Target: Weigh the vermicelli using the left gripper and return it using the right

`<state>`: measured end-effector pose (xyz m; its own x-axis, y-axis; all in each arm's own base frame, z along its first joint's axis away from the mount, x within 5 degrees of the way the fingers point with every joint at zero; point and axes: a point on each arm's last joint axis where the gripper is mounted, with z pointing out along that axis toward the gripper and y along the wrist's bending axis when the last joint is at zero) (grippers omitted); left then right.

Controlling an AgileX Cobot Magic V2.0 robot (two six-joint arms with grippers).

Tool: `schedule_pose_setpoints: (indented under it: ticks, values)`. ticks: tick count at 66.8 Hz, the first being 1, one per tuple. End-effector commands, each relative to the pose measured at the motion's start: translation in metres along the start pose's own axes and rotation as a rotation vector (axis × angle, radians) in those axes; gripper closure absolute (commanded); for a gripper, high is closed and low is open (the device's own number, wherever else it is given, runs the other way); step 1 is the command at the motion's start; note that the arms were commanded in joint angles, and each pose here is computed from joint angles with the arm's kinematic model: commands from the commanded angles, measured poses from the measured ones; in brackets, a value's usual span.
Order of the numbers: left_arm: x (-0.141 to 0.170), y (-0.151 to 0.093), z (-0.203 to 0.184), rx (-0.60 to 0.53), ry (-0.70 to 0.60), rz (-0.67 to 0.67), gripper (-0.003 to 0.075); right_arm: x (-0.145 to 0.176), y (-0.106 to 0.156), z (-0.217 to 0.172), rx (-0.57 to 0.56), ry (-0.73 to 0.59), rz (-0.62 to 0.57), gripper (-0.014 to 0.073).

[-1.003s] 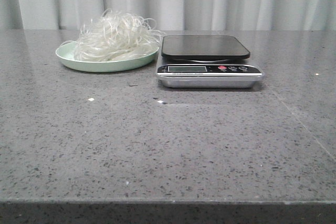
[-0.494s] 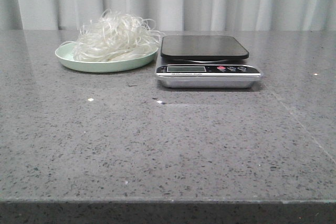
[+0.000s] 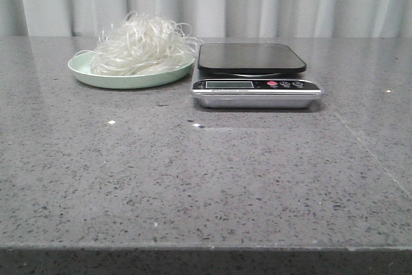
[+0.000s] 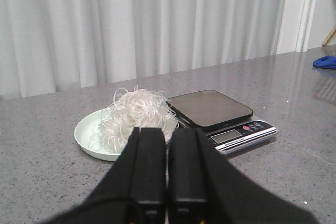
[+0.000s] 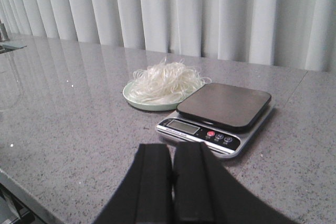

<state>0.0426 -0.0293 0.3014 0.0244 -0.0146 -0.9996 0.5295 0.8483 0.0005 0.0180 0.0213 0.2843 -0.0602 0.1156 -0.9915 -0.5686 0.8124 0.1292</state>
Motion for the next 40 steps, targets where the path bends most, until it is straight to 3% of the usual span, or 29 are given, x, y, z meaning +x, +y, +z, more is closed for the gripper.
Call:
schedule_pose_setpoints:
  ticks: [1, 26, 40]
  values:
    - [-0.014, 0.001, 0.0, -0.013, -0.088, -0.012, 0.0594, -0.013, 0.001, -0.004, 0.007, -0.092, -0.009, 0.0428]
    - [-0.001, 0.003, 0.004, -0.03, -0.055, -0.013, 0.0594, -0.013, 0.001, -0.004, 0.007, -0.092, -0.009, 0.0428]
    - [0.032, 0.016, 0.008, -0.228, 0.007, 0.114, 0.0594, -0.013, 0.001, -0.004, 0.007, -0.092, -0.009, 0.0428]
